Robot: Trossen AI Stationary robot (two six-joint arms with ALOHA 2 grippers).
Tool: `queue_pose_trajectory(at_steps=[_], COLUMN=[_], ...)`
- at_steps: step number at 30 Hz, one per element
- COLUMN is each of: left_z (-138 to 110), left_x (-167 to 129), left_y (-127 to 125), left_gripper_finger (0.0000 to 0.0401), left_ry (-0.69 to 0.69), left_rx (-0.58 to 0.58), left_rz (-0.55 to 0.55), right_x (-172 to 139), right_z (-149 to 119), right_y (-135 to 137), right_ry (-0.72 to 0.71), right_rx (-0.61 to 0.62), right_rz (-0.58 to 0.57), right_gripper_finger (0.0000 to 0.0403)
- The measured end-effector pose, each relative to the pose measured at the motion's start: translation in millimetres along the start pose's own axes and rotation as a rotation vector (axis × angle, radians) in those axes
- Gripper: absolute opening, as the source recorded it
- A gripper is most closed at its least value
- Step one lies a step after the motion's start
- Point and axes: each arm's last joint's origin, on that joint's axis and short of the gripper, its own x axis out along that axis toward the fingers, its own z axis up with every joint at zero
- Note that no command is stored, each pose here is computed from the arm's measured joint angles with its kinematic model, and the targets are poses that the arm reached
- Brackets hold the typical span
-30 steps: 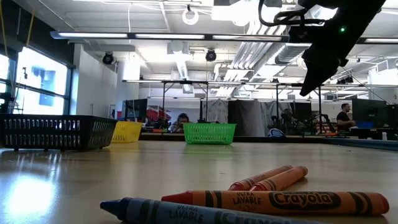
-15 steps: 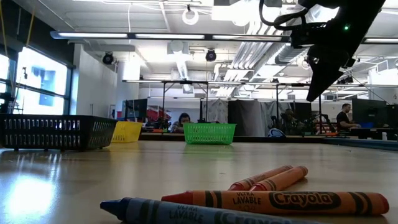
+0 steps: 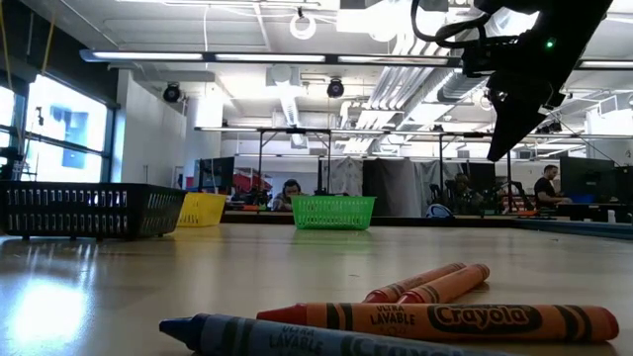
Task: Sort crayons
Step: Put the blue crayon into the yellow bin
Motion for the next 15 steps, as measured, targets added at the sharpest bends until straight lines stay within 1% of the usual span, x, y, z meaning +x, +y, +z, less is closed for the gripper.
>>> queue_pose_trajectory(at_steps=[12,15], left_z=[0.8,0.3], left_x=[0.1,6.8], left_y=[-1.2,-0.2], left_gripper_finger=[0.0076,0.0076], left_ry=[-0.003,-0.01], left_rx=[0.001,-0.012], left_rz=[-0.02,-0.025], right_x=[0.0,0.0], right_z=[0.0,-0.1], right_y=[0.0,0.0], right_ry=[0.0,0.0], right_rx=[-0.009,-0.009], right_rz=[0.0,0.0], right_gripper_finger=[0.0,0.0])
